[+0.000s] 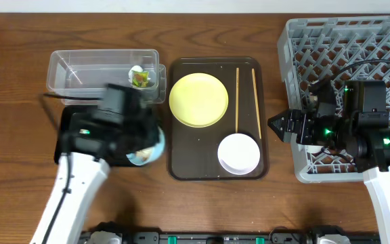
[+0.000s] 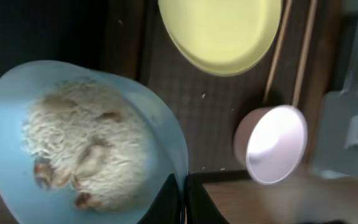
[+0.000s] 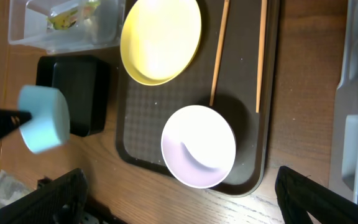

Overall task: Sort waste into correct bins and load items into the dishwasher rack
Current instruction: 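Tip the blue bowl over the black tray to pour out the rice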

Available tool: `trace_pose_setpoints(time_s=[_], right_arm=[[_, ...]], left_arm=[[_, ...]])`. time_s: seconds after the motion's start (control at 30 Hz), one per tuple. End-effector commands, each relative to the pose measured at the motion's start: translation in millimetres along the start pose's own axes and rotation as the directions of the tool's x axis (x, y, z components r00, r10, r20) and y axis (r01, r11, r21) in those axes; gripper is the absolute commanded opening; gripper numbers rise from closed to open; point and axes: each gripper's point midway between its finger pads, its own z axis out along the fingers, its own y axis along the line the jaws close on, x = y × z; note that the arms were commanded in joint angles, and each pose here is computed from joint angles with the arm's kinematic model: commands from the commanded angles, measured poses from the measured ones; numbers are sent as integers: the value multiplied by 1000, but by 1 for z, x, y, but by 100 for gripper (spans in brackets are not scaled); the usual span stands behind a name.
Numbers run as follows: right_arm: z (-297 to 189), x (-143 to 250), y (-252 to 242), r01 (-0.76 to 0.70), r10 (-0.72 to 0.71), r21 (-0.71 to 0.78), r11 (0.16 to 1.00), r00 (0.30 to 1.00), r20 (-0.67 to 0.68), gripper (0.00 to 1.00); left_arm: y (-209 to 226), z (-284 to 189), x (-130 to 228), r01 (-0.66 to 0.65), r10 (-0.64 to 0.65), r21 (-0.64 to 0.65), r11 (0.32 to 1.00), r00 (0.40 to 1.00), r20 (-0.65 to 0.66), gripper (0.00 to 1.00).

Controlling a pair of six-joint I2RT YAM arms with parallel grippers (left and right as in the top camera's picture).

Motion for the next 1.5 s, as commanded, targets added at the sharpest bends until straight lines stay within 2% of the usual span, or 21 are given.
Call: trace_pose_setpoints(time_s=[0.0, 0.07, 0.13, 0.27, 0.4, 0.67, 0.73, 0.77, 1.07, 1.13, 1.17, 1.23, 1.27, 1.3, 1.33, 1.37, 1.4, 1.43, 1.47], right_arm=[[-2, -2, 6, 28, -28, -10, 1000, 1000, 7, 94], [-2, -2, 6, 28, -28, -10, 1000, 1000, 7, 94], [-2, -2, 6, 28, -28, -10, 1000, 1000, 6, 94], [-2, -2, 6, 28, -28, -10, 1000, 1000, 7, 94], [-2, -2, 6, 28, -28, -10, 1000, 1000, 7, 93], [-2, -2, 6, 28, -28, -10, 1000, 1000, 7, 93], [-2, -2, 6, 28, -28, -10, 1000, 1000, 7, 93], [-2, -2, 6, 28, -28, -10, 1000, 1000, 7, 93], [-2, -4, 6, 32, -32, -12, 999, 999, 14, 93], [-2, -4, 6, 33, -33, -12, 999, 999, 15, 93], [-2, -4, 6, 32, -32, -12, 999, 999, 14, 93], [-2, -4, 6, 33, -33, -12, 999, 999, 16, 93], [-2, -4, 6, 33, -33, -12, 999, 999, 16, 93], [-2, -4, 6, 34, -33, -12, 999, 999, 16, 93], [-2, -4, 6, 34, -34, -11, 999, 999, 16, 93], [-2, -5, 6, 35, -35, -12, 999, 999, 18, 93], [-2, -6, 6, 36, -36, -13, 999, 999, 20, 93], [-2, -6, 7, 36, -36, -13, 999, 999, 21, 93], [-2, -6, 6, 36, -36, -13, 999, 999, 20, 93]], left_arm=[[-5, -9, -7, -46, 59, 272, 961, 997, -41, 6], [-2, -16, -15, -32, 50, 397, 917, 998, -34, 6], [-1, -27, -27, -13, 24, 534, 845, 1000, -13, 6], [11, -46, -51, 31, -67, 692, 721, 997, 26, 6], [33, -41, -62, 104, -153, 723, 683, 988, 2, 6], [69, -4, -57, 335, -316, 735, 590, 933, -172, 6], [74, -3, -59, 374, -352, 753, 542, 914, -201, 6], [75, -6, -62, 353, -351, 776, 523, 919, -182, 6], [86, -17, -75, 279, -362, 815, 508, 928, -92, 6], [83, -23, -78, 287, -376, 838, 465, 921, -107, 6], [84, -22, -80, 257, -361, 839, 480, 929, -78, 6], [82, -23, -77, 349, -406, 829, 437, 899, -165, 6], [80, -25, -74, 344, -402, 829, 440, 901, -161, 6], [81, -24, -75, 275, -367, 835, 476, 925, -96, 6], [89, -13, -73, 263, -347, 795, 547, 935, -71, 6], [94, -7, -71, 330, -380, 762, 557, 917, -120, 6], [93, -9, -70, 379, -410, 760, 528, 897, -164, 6], [86, -17, -70, 349, -396, 795, 496, 906, -151, 6], [81, -23, -72, 277, -360, 825, 493, 928, -95, 6]])
